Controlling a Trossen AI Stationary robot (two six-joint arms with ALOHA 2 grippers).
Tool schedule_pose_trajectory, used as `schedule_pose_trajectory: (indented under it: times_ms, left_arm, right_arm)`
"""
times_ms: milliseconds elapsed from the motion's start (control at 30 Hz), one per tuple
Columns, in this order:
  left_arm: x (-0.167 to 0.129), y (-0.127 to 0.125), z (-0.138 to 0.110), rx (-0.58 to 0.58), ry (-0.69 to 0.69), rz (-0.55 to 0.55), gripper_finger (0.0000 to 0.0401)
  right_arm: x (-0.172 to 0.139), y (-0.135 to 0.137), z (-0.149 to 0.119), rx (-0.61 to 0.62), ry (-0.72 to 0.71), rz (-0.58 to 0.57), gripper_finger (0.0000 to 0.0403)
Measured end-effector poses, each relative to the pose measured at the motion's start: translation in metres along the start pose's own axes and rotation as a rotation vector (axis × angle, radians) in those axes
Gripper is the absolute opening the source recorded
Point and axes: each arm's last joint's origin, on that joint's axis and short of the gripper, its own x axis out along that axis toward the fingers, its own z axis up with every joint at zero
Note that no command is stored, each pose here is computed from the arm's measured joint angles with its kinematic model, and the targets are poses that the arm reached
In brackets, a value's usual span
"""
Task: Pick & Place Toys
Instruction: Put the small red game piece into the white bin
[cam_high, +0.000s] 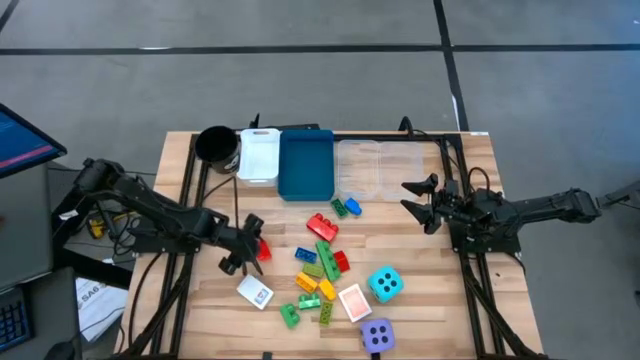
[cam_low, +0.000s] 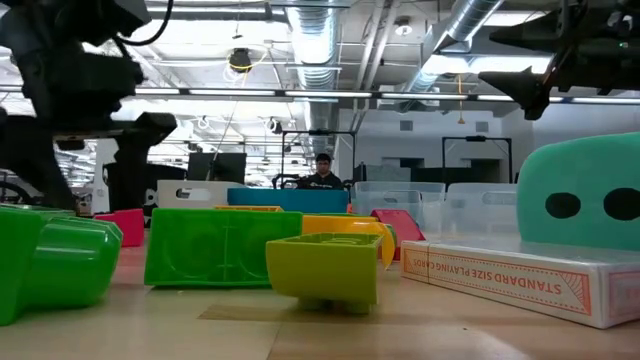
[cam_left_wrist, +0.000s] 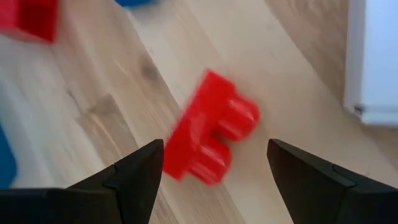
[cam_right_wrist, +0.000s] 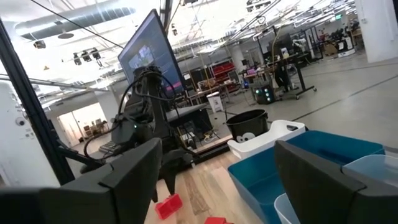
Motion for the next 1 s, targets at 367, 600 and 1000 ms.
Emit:
schedule_pose_trajectory:
  times_ms: [367, 600, 1000]
  left_arm:
    - [0.001, 0.001, 0.002, 0.143, -0.018, 0.011, 0.0278]
    - [0.008, 0.001, 0.004, 0.245, -0.011, 0.009, 0.0278]
    - [0.028, 0.003, 0.002, 0.256, 0.049, -0.004, 0.0278]
  right_arm:
    - [0.0, 0.0, 0.0, 0.0, 0.001, 0.0, 0.0304]
    - [0.0, 0.0, 0.0, 0.0, 0.001, 0.0, 0.0304]
    - [0.0, 0.0, 0.0, -0.001, 0.004, -0.001, 0.0304]
